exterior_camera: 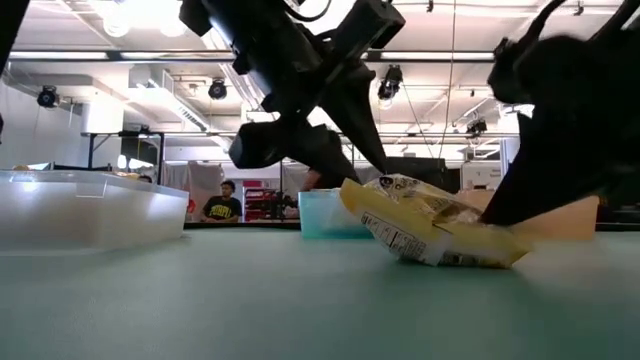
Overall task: Sort Maruchan noodles
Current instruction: Put the right yellow noodle pack into the transparent bin
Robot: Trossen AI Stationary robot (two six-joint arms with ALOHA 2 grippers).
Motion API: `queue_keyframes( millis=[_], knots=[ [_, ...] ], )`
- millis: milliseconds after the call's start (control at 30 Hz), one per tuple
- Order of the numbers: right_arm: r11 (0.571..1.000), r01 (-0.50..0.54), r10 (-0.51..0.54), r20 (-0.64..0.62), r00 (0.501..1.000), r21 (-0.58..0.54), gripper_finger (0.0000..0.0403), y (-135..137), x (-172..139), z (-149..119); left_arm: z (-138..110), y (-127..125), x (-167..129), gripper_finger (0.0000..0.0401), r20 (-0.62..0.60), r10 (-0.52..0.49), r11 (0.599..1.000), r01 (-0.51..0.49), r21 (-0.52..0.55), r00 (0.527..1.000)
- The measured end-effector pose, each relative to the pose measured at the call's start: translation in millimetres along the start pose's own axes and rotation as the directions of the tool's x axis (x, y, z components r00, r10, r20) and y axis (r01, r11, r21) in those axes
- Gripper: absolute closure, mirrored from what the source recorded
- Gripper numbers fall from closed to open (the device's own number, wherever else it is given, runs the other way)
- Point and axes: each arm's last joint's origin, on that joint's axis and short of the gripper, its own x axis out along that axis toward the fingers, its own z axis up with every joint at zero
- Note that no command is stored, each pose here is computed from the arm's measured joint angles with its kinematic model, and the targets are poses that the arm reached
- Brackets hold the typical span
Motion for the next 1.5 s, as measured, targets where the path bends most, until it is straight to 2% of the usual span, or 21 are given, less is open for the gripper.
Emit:
queue_keyframes(
  millis=[300, 500, 667, 867, 1033, 1233, 1500],
  knots=[
    [0.998, 0.063, -0.063, -0.011, 0.998, 0.018, 0.0323, -6, 20, -10, 2, 1, 1, 0.018, 0.014, 0.004, 1.0, -0.004, -0.004, 1.0],
    [0.997, 0.073, -0.073, -0.009, 0.997, 0.011, 0.0323, -7, 23, -12, 11, 1, 4, 0.0148, 0.116, 0.004, 1.0, -0.001, -0.027, 0.993],
    [0.998, 0.066, -0.065, -0.007, 0.998, 0.017, 0.0323, -7, 24, -12, 18, 1, 5, 0.0143, 0.157, -0.01, 0.999, 0.017, -0.045, 0.988],
    [0.998, 0.064, -0.063, -0.01, 0.998, 0.017, 0.0323, -7, 24, -12, 18, 7, 16, 0.0142, 0.142, 0.006, 0.997, 0.004, -0.073, 0.99],
    [0.998, 0.06, -0.06, -0.013, 0.998, 0.02, 0.0323, -7, 25, -12, 18, 3, 29, 0.0142, 0.146, -0.085, 0.991, 0.099, -0.092, 0.986],
    [0.998, 0.051, -0.051, -0.011, 0.999, 0.027, 0.0323, -7, 26, -13, 11, 9, 46, 0.0142, 0.117, -0.071, 0.988, 0.086, -0.125, 0.991],
    [0.999, 0.049, -0.049, -0.011, 0.999, 0.018, 0.0323, -8, 26, -13, 6, 10, 63, 0.0144, 0.077, -0.15, 0.977, 0.16, -0.143, 0.986]
  ],
)
